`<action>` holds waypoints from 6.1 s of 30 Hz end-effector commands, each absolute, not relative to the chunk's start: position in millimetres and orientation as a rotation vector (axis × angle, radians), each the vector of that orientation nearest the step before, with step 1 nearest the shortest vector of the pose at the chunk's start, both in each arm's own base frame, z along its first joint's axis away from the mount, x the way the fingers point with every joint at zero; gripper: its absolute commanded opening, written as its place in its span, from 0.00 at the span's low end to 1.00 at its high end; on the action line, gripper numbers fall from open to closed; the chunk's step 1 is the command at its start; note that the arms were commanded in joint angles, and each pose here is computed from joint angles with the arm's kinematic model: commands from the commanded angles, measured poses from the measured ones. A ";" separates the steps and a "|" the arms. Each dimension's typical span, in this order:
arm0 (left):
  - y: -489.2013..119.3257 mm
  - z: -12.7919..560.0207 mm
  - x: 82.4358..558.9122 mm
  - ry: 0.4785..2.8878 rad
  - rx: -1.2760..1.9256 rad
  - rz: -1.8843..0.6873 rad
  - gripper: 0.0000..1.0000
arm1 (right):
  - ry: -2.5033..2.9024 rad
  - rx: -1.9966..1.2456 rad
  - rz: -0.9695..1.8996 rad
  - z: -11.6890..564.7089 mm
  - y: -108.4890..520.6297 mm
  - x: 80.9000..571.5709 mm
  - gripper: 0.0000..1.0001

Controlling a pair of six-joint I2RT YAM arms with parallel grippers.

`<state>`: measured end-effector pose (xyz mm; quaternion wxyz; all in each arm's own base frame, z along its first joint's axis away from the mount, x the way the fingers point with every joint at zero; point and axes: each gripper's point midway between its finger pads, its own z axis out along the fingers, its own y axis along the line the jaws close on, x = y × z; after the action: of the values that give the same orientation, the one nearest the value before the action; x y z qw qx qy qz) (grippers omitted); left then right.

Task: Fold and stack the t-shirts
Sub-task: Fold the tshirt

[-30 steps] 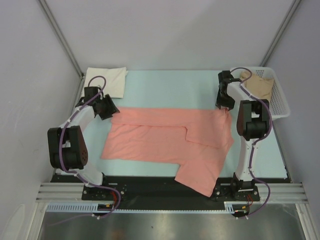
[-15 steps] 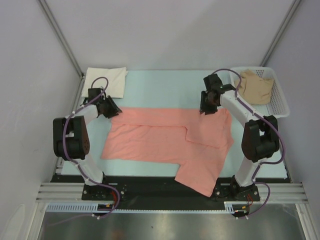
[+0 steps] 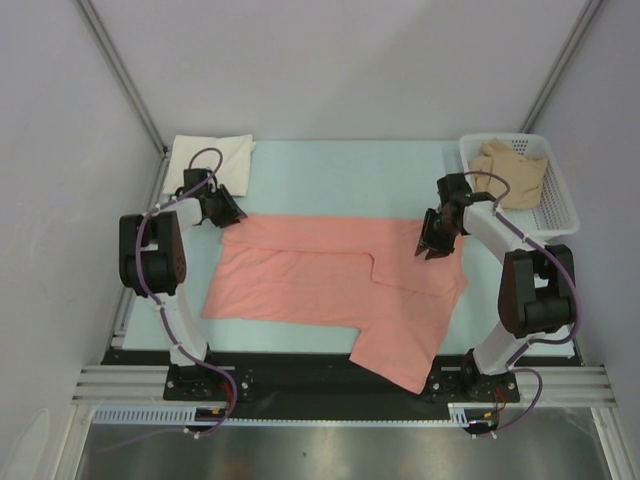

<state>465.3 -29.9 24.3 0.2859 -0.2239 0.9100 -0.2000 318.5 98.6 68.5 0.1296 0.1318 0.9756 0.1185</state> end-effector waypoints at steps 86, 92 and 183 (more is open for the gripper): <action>54.4 52.8 191.5 2.300 -1.505 0.088 0.43 | 2.877 0.208 0.539 98.3 149.2 125.1 0.80; 48.9 33.5 174.0 2.389 -1.630 0.150 0.41 | 2.858 0.209 0.544 91.7 147.7 125.2 0.81; 34.3 30.8 186.7 2.336 -1.591 -0.031 0.00 | 2.698 0.942 0.182 84.2 67.2 167.4 0.00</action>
<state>177.5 23.9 15.4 0.1375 -0.5466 0.8257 -0.0247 147.9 79.2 67.2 0.1037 0.3369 0.9323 0.0810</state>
